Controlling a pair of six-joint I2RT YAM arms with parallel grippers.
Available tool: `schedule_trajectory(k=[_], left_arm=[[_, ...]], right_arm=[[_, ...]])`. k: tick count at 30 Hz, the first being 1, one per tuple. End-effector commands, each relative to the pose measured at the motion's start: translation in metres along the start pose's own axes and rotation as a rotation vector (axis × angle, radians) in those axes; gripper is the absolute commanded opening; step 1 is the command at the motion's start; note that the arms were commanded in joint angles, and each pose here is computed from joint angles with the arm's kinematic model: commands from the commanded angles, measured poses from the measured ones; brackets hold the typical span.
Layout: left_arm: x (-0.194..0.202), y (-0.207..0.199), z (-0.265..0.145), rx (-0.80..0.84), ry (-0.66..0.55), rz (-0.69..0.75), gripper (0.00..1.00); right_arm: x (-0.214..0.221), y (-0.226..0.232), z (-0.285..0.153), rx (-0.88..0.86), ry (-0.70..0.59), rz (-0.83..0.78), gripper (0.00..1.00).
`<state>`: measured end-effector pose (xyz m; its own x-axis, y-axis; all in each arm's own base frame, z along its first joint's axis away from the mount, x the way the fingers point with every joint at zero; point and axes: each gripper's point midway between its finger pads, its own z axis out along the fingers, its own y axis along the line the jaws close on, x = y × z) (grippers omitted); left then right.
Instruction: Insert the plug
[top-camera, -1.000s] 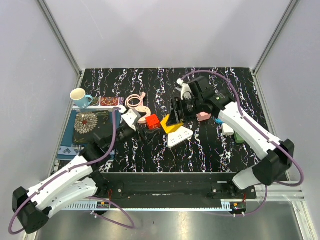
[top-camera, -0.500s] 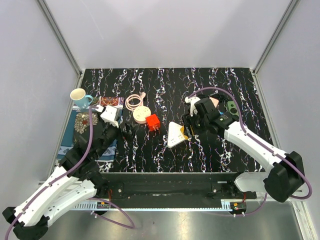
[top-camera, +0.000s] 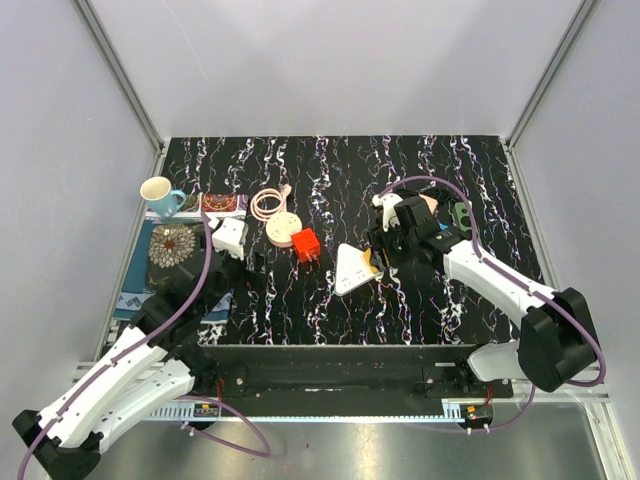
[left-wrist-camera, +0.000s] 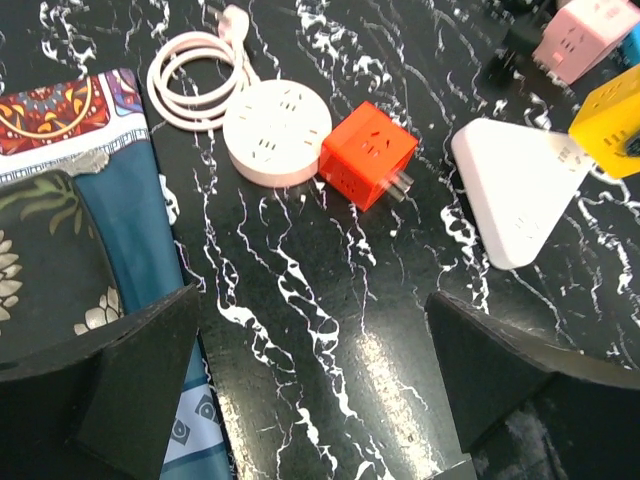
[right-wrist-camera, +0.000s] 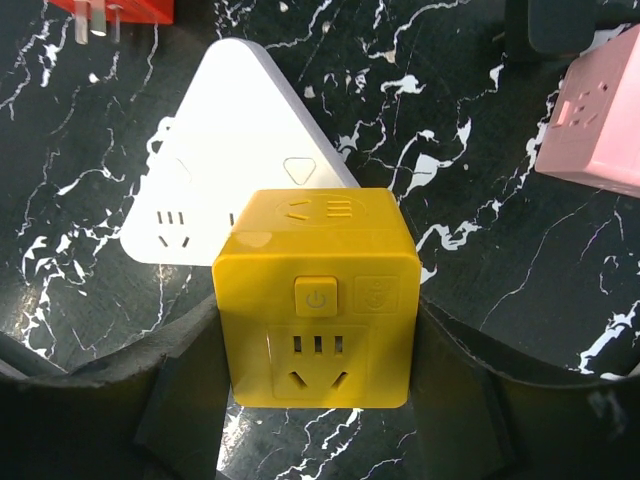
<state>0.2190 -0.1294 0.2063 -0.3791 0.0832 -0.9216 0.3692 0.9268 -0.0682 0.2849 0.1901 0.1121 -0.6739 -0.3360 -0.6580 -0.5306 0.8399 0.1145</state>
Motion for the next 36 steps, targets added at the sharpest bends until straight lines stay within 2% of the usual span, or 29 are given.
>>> schedule_trajectory(k=[1,6,15,36], left_arm=[[0.002,0.010,0.009,-0.055,-0.005,-0.004,0.99],[0.001,0.018,0.012,-0.067,-0.012,-0.014,0.99],[-0.001,0.036,0.008,-0.135,-0.053,-0.023,0.99],[-0.004,0.036,0.005,-0.122,-0.078,-0.015,0.99]], right_arm=[[-0.011,0.002,0.003,-0.057,-0.057,-0.003,0.00],[-0.002,0.008,0.001,-0.109,-0.039,0.013,0.00],[0.000,0.001,0.002,-0.102,-0.026,0.022,0.00],[-0.007,-0.003,0.010,-0.098,-0.028,0.015,0.00]])
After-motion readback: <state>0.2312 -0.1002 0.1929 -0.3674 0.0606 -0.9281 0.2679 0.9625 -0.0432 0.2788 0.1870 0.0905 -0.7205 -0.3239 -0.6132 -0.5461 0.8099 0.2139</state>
